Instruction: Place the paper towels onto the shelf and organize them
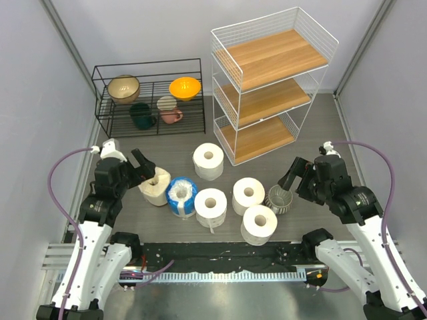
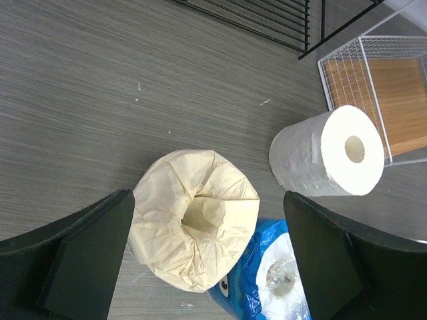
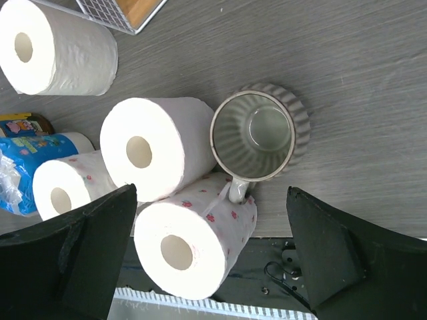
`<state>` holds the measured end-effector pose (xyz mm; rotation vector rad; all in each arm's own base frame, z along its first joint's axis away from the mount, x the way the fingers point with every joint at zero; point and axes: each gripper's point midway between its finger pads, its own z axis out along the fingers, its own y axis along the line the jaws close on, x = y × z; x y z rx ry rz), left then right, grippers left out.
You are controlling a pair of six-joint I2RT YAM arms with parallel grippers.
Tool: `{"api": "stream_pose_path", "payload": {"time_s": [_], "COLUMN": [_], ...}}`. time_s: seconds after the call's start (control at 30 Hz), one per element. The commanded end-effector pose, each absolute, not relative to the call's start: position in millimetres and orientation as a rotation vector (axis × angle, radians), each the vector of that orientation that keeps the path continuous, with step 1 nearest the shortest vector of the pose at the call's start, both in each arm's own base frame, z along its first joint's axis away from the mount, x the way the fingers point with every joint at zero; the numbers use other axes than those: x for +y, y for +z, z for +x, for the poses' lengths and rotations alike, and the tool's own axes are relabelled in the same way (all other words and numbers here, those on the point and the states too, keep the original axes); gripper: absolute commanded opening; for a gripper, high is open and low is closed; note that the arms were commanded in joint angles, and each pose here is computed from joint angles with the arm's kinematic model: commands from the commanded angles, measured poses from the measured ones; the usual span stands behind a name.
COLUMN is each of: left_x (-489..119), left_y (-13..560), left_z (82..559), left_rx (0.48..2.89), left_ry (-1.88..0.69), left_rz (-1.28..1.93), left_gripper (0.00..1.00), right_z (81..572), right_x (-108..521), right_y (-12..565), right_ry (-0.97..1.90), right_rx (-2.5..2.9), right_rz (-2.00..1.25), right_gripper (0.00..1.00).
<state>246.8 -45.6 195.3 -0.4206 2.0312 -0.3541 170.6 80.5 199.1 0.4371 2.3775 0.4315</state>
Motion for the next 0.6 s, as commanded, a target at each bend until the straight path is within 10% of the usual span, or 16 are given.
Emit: {"api": "stream_pose_path", "payload": {"time_s": [0.0,0.57], "left_x": [-48,-45], "left_y": [197,192], "left_z": [245,242], "left_rx": [2.041,2.057], "left_ry": [-0.356,-0.335], "left_rz": [-0.381,-0.385], "left_gripper": [1.0,1.0], "right_z": [175,184], "right_x": [85,188], "right_y": [198,222], "right_ry": [0.456,0.382], "right_rx": [2.369,2.265], "right_rz": [0.496,0.293], "right_gripper": [1.0,1.0]}}
